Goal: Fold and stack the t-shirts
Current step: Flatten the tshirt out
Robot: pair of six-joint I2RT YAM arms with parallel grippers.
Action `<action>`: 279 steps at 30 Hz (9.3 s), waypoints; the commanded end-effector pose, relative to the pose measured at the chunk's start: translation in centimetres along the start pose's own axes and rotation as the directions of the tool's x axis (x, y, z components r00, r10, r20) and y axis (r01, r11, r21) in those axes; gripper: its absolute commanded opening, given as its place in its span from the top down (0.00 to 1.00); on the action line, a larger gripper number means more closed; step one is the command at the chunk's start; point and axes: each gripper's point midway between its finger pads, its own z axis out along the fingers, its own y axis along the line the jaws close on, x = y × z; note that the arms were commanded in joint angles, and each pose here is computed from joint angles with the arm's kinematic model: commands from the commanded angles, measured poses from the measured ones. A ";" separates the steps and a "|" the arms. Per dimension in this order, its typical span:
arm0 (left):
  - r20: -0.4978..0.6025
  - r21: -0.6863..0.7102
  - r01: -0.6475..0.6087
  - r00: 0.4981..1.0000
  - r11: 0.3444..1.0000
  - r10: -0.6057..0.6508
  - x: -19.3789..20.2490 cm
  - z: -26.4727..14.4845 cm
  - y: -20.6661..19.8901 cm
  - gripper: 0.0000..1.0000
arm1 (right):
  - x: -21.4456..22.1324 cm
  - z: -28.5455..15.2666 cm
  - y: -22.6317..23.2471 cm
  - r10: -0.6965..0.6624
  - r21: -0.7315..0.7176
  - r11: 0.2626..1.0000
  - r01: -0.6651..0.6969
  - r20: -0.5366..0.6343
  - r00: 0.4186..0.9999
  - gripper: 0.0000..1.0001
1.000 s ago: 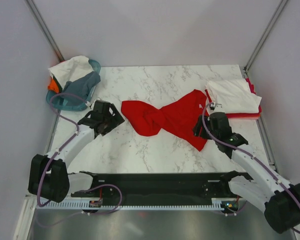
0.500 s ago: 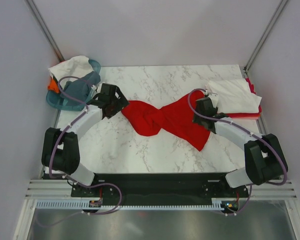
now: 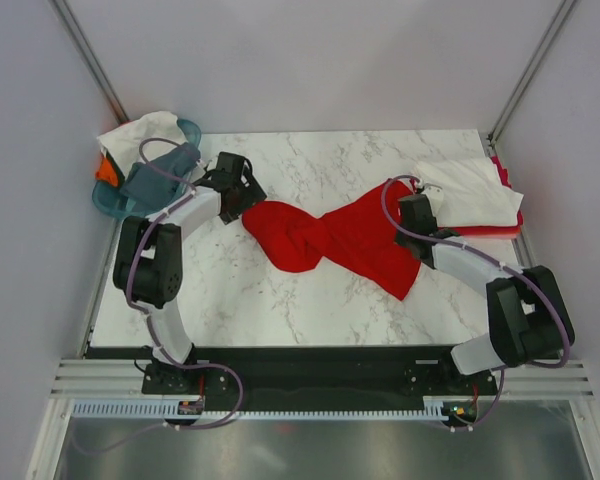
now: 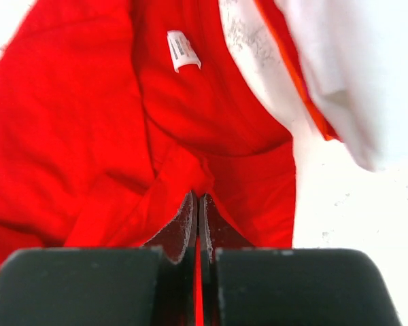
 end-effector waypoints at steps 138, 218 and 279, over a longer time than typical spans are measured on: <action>0.499 0.253 0.239 0.798 0.938 -0.338 -7.4 -28.0 6.9 0.98 | -30.1 -29.7 7.3 0.377 -0.626 0.780 -0.003 0.466 0.800 1.00; 0.310 -0.172 0.416 0.883 0.893 -0.352 3.9 -12.3 18.3 0.44 | -1.1 8.6 3.9 -0.087 0.059 0.994 0.097 -0.154 0.984 1.00; 0.229 -0.226 0.575 0.816 0.787 -0.531 6.6 -8.6 22.5 0.98 | 4.6 -9.9 -1.5 0.116 -0.201 0.967 -0.155 -0.193 0.974 0.57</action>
